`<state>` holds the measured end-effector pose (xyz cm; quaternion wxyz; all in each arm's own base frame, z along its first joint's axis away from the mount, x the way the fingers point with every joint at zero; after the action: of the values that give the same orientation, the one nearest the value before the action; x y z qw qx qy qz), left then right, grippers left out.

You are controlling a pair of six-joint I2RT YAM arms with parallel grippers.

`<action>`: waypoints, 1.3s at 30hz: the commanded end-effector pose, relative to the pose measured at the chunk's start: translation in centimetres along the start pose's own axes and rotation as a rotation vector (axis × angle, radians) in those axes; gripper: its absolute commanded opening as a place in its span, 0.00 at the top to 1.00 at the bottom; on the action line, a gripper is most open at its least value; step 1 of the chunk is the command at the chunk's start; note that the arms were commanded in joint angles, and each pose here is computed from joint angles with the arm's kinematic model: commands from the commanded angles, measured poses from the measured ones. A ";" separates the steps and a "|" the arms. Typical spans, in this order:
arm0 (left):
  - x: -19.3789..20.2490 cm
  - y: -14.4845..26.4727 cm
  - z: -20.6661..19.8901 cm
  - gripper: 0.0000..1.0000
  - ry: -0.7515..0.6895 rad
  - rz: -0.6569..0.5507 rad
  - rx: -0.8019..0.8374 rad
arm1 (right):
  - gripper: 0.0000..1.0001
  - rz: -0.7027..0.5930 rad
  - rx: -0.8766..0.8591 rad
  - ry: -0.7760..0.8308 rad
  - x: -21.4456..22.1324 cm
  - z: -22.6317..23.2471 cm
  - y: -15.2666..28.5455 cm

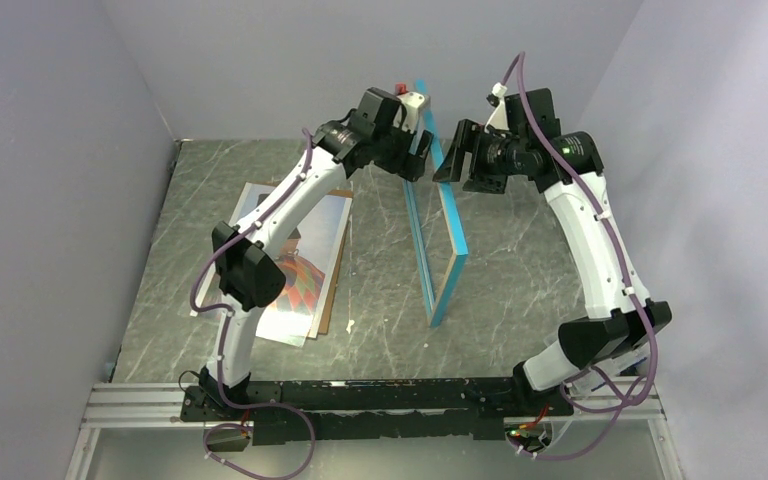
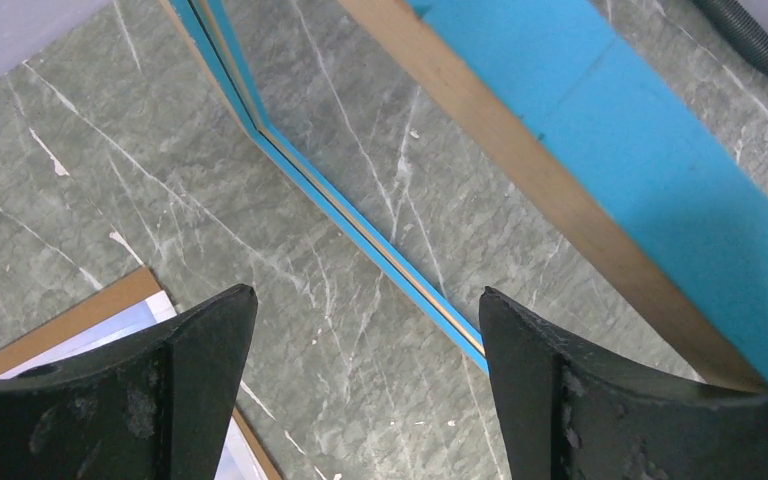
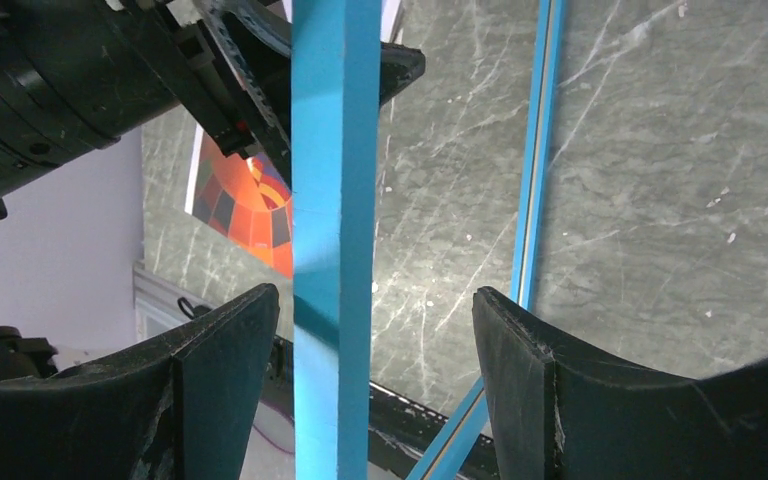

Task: Put the photo into the frame
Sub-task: Turn over the photo frame at the center of the board.

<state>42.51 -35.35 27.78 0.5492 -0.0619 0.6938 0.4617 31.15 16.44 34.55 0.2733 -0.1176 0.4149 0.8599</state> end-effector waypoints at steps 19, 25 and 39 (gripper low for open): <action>2.0 6.3 5.4 0.11 0.028 0.028 -0.146 | 0.52 -0.138 0.319 0.091 -2.1 -3.8 0.8; 5.8 10.2 10.2 0.11 0.095 0.063 -0.230 | 0.67 -0.135 0.395 0.082 -1.1 -6.4 -0.4; 14.4 13.7 13.3 0.13 0.137 0.194 -0.329 | 0.90 -0.007 0.467 0.072 4.4 -12.6 -4.6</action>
<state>38.29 -12.99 22.48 0.4139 -0.0903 0.6630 0.6172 32.00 10.81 27.38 0.3609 -0.1263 0.5578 0.7367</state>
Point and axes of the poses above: each gripper's point midway between its finger pads, its own y axis back along the fingers, its own z axis along the line the jaws close on, x = y × z, the point moved 2 cm from there along y, back along the fingers, and after that the axes turned 11 degrees about -y, right-handed, at the moved point
